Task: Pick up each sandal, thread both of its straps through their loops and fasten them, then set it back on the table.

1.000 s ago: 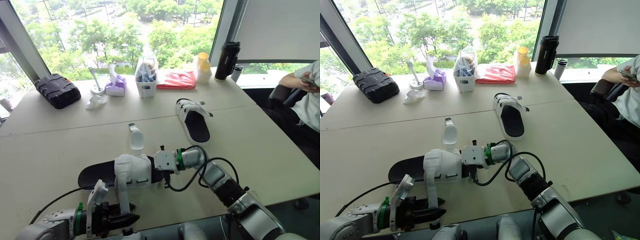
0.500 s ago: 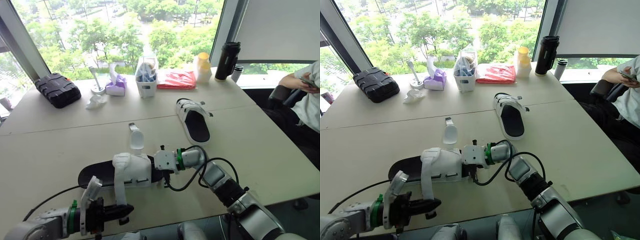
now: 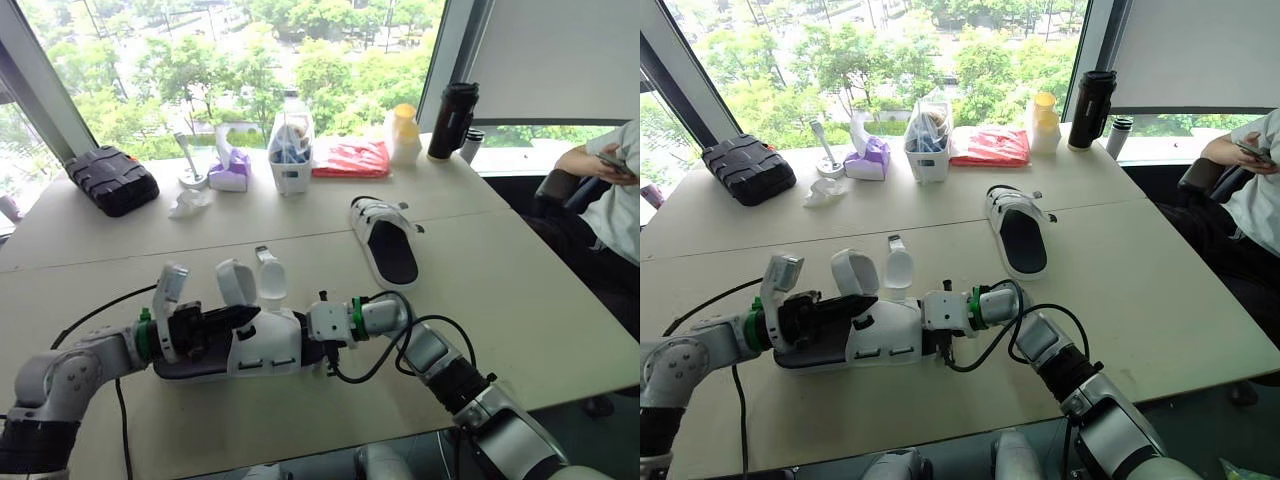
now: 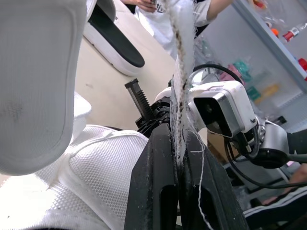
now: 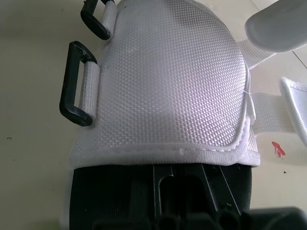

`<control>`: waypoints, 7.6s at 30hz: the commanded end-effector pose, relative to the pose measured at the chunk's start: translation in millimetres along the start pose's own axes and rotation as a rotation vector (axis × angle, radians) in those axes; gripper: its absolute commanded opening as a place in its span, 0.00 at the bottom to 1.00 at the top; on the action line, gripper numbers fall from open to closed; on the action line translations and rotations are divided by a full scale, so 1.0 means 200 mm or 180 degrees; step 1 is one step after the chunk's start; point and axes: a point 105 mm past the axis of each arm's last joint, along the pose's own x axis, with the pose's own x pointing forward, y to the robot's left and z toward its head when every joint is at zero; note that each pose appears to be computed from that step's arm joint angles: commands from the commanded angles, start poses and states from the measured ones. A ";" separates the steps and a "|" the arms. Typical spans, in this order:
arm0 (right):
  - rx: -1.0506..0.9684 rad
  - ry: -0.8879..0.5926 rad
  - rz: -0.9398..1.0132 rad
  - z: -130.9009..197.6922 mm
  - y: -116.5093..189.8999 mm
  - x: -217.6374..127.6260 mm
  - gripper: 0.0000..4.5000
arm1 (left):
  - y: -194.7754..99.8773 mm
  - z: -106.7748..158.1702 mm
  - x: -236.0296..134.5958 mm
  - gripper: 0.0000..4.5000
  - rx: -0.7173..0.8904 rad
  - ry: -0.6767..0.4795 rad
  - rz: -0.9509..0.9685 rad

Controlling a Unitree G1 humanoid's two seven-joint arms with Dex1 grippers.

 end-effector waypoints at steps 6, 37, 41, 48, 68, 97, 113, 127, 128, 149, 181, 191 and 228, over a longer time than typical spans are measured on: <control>0.0145 0.0287 0.0136 -0.11 0.08 0.02 0.00 | -0.04 -0.06 0.02 0.01 -0.0211 0.0296 -0.0332; 0.0135 0.0268 0.0150 -0.10 0.08 0.03 0.00 | -0.02 -0.14 0.01 0.01 0.0840 0.0457 -0.0444; 0.0132 0.0270 0.0159 -0.10 0.09 0.03 0.00 | -0.04 -0.16 0.00 0.01 0.0976 0.0548 -0.0485; 0.0125 0.0270 0.0156 -0.10 0.08 0.03 0.00 | -0.07 -0.18 -0.02 0.01 0.1108 0.0557 -0.0523; 0.0115 0.0250 0.0184 -0.09 0.09 0.04 0.00 | -0.07 -0.23 -0.08 0.01 0.1728 0.0747 -0.0485; 0.0110 0.0237 0.0192 -0.09 0.08 0.06 0.00 | -0.05 -0.18 -0.13 0.98 0.2106 0.0675 -0.0215; 0.0085 0.0243 0.0189 -0.10 0.08 0.06 0.00 | -0.13 -0.01 -0.11 0.98 0.1490 0.0158 -0.0117; 0.0086 0.0264 0.0159 -0.11 0.07 0.05 0.00 | -0.17 -0.13 -0.37 0.98 0.1062 0.0486 0.0267; 0.0088 0.0264 0.0157 -0.11 0.07 0.05 0.00 | -0.19 -0.15 -0.38 0.98 0.1041 0.0491 0.0269; 0.0064 0.0252 0.0165 -0.10 0.06 0.06 0.00 | -0.11 -0.45 -0.19 0.98 0.1447 0.0678 0.0120; 0.0060 0.0266 0.0164 -0.10 0.06 0.06 0.00 | -0.06 -0.51 -0.11 0.93 0.1292 0.0507 0.0125; 0.0057 0.0264 0.0171 -0.10 0.07 0.06 0.00 | -0.07 -0.56 -0.09 0.01 0.1243 0.0617 0.0065; 0.0050 0.0254 0.0155 -0.10 0.06 0.07 0.00 | -0.23 -0.17 -0.08 0.01 0.1826 0.0760 -0.0378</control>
